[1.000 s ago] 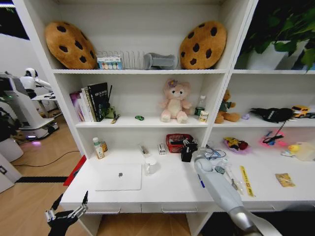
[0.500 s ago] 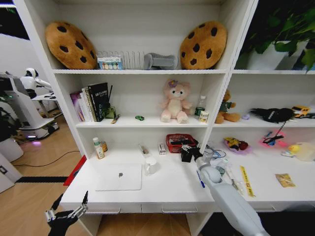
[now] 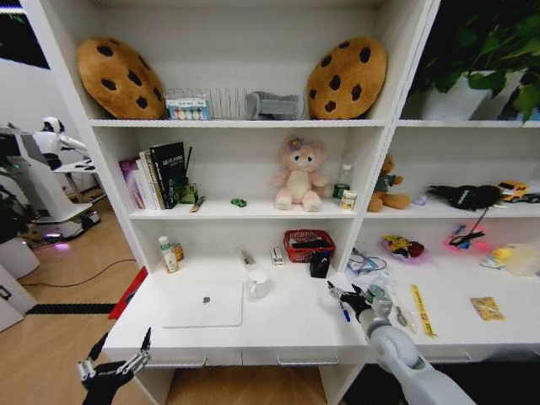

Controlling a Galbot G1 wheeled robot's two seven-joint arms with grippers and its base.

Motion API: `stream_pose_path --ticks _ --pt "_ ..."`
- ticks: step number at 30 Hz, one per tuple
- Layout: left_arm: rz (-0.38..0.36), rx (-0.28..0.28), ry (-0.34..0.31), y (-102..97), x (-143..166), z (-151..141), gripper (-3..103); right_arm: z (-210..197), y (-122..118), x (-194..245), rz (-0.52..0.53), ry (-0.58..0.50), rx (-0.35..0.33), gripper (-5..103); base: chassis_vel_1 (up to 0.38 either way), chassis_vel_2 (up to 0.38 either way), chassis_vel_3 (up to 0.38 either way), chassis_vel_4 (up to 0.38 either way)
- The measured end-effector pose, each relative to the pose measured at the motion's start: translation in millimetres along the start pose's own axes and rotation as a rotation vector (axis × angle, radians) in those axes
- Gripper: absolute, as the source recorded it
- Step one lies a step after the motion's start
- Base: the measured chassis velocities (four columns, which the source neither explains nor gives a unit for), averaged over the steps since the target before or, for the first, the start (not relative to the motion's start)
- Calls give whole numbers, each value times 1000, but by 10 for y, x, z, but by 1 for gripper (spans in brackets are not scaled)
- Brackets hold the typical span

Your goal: Organize the objects on the table.

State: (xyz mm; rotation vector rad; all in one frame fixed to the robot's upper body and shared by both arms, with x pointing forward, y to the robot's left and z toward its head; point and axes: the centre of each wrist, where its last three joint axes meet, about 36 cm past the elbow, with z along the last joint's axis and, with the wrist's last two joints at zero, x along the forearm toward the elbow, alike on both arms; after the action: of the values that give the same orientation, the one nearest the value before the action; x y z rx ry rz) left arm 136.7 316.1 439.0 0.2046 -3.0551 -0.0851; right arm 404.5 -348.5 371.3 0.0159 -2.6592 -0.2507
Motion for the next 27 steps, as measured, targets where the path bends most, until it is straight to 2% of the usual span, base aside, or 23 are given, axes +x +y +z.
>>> stream_pose_path --ticks 8,10,18,19,23,25,27 --pt "0 0 0 0 0 0 100 -28 -20 -124 -21 78 -16 99 0 0 0 0" --pt "0 0 0 0 0 0 100 19 -57 -129 -7 97 -18 93 0 0 0 0" --pt "0 0 0 0 0 0 100 38 -99 -172 8 99 -13 87 0 0 0 0" --pt "0 0 0 0 0 0 100 34 -95 -185 11 98 -12 82 0 0 0 0" --pt "0 0 0 0 0 0 100 41 -99 -205 21 101 -11 75 0 0 0 0" --pt "0 0 0 0 0 0 100 63 -96 -201 38 98 -5 65 0 0 0 0" --pt "0 0 0 0 0 0 100 71 -97 -194 39 99 -4 65 0 0 0 0"
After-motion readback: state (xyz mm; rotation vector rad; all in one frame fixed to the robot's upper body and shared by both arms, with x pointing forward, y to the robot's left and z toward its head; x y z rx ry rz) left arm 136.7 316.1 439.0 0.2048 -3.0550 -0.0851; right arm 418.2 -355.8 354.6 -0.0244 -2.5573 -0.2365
